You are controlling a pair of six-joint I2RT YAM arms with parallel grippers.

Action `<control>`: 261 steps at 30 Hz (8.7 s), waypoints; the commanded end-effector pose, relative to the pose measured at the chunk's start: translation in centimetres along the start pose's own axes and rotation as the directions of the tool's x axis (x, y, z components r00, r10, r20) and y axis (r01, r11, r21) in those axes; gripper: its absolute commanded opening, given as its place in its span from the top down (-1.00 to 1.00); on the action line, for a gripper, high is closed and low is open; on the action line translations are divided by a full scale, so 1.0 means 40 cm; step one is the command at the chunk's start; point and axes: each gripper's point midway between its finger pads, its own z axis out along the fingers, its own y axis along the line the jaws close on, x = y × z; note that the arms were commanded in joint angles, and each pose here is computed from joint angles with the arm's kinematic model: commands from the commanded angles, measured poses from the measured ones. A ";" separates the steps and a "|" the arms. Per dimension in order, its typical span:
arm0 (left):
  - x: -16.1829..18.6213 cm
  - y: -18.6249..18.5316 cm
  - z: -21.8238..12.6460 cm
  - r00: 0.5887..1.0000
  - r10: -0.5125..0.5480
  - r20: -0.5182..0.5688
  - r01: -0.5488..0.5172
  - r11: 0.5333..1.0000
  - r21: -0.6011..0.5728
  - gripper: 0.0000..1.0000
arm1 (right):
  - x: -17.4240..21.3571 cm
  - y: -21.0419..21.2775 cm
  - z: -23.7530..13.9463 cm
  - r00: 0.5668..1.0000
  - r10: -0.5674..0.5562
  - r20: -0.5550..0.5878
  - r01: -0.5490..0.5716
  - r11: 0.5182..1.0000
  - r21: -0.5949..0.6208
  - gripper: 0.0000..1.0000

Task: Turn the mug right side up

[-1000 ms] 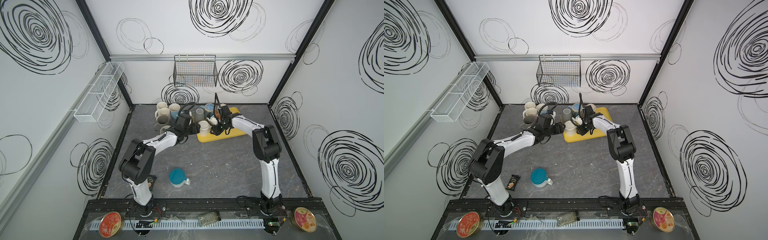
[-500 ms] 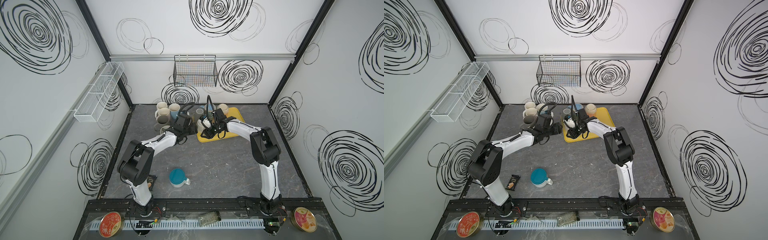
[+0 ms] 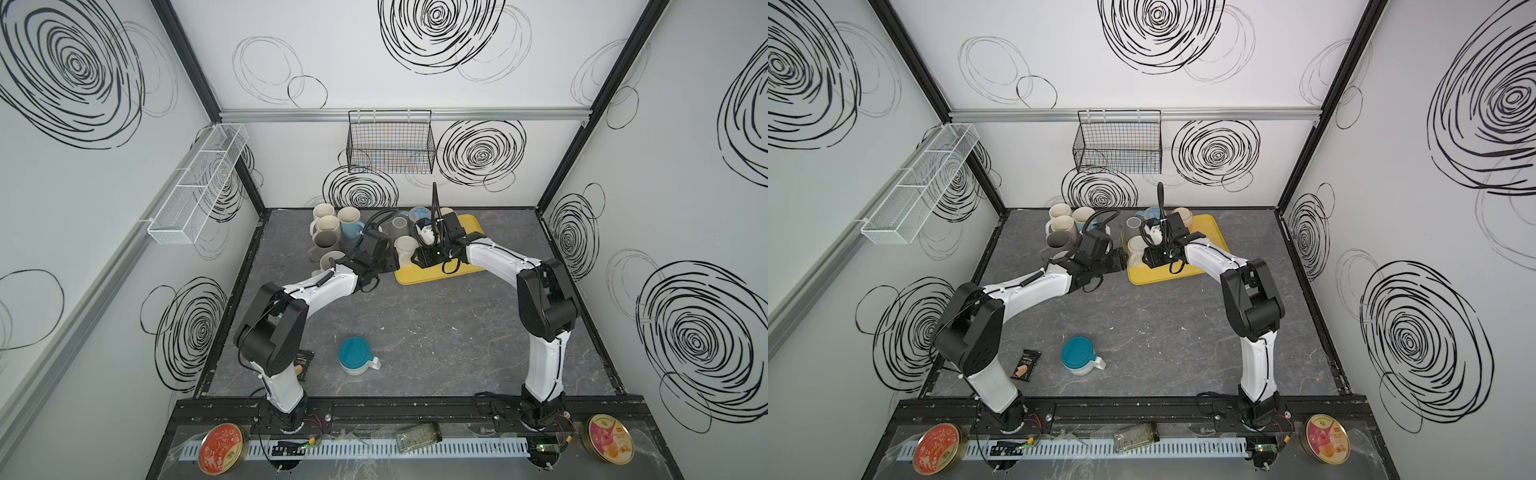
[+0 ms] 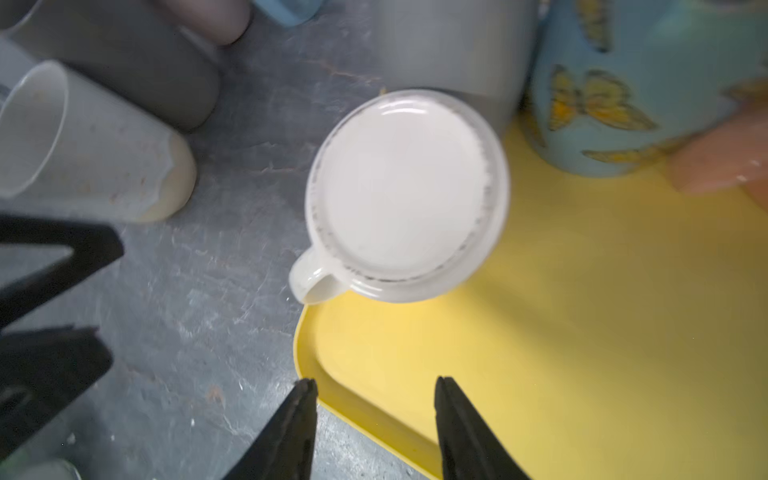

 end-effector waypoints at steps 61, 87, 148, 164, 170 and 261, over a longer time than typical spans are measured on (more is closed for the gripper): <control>0.040 -0.047 0.183 0.913 0.373 -0.165 -0.394 0.911 -0.119 0.71 | 0.061 -0.057 -0.048 0.891 0.450 0.062 -0.454 0.885 0.097 -0.05; -0.257 -0.299 -0.269 0.910 0.051 0.411 -0.217 0.903 0.370 1.00 | -0.126 0.089 -0.453 0.757 0.416 0.504 -0.245 0.896 -0.371 0.11; -0.325 -0.299 -0.636 0.840 -0.291 0.458 -0.232 0.571 0.788 0.27 | -0.366 0.453 -0.611 0.764 0.262 0.589 0.323 0.635 -0.702 1.00; -0.301 0.096 -0.543 0.847 -0.269 0.458 -0.026 0.840 0.543 0.01 | -0.318 0.279 -0.335 0.827 -0.328 0.457 0.411 0.907 -0.091 1.00; -0.294 0.174 -0.528 0.853 -0.278 0.441 0.038 0.877 0.478 0.01 | -0.282 0.242 -0.187 0.829 -0.455 0.324 0.494 0.868 -0.044 1.00; -0.179 -0.055 -0.365 0.950 -0.045 0.309 -0.078 0.924 0.373 0.00 | -0.394 -0.076 -0.283 0.808 -0.270 0.524 0.135 0.950 0.281 -0.29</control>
